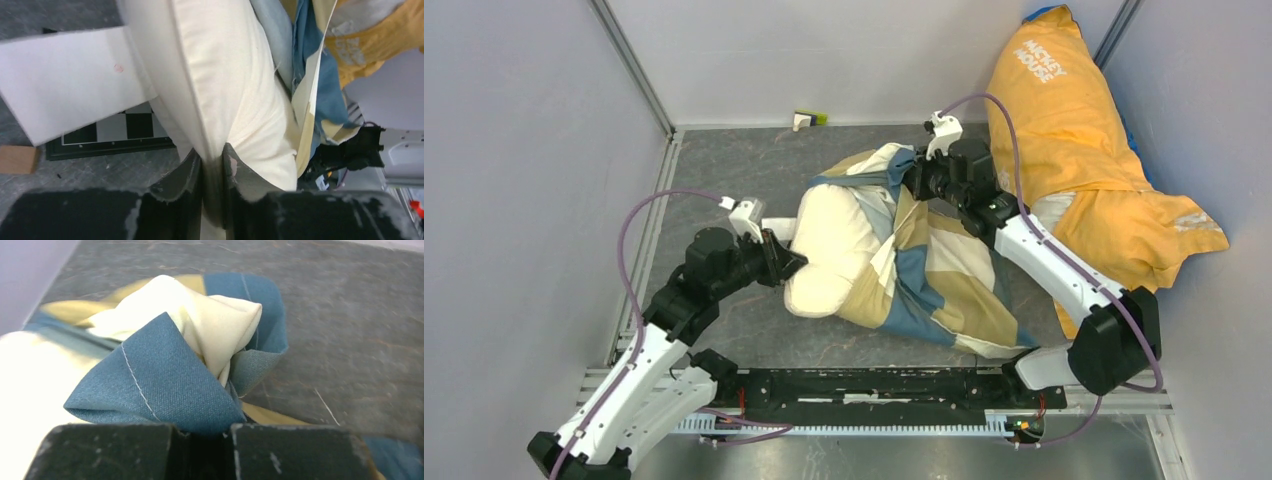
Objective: Remove the pillowcase from the pillow
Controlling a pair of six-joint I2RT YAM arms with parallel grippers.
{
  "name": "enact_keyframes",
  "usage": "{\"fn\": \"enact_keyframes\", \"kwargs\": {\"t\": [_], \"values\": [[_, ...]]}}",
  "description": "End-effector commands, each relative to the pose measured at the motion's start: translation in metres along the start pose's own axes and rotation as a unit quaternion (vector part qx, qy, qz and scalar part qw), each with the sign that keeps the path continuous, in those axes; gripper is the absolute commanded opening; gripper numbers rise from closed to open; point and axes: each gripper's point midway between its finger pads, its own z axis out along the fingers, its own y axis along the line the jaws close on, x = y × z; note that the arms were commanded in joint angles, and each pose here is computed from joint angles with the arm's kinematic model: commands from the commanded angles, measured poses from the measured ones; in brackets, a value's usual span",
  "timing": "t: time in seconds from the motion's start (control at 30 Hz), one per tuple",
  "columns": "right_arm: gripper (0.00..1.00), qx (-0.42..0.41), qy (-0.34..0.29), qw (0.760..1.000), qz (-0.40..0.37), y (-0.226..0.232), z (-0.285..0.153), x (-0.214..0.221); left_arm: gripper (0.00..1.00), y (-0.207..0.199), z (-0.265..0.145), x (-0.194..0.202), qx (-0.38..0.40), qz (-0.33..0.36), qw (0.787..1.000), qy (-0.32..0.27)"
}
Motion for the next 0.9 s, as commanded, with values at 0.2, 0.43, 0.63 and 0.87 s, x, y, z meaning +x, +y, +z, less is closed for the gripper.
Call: {"fn": "enact_keyframes", "kwargs": {"t": [0.2,0.43,0.63,0.87], "values": [[0.00,-0.165,-0.081,0.978,-0.096,0.111,-0.005,-0.040,0.95,0.014,0.050,0.023,0.001,-0.069,0.997,0.034],[0.00,-0.169,-0.068,0.978,-0.098,0.118,-0.002,-0.025,1.00,0.044,0.068,0.041,-0.058,-0.104,0.991,0.054],[0.00,-0.176,-0.059,0.978,-0.097,0.126,-0.001,-0.016,1.00,0.041,0.089,0.021,-0.038,-0.095,0.995,0.012],[0.00,-0.174,-0.045,0.979,-0.096,0.128,0.004,-0.006,0.93,0.049,0.131,0.025,-0.062,-0.104,0.990,0.078]]}}
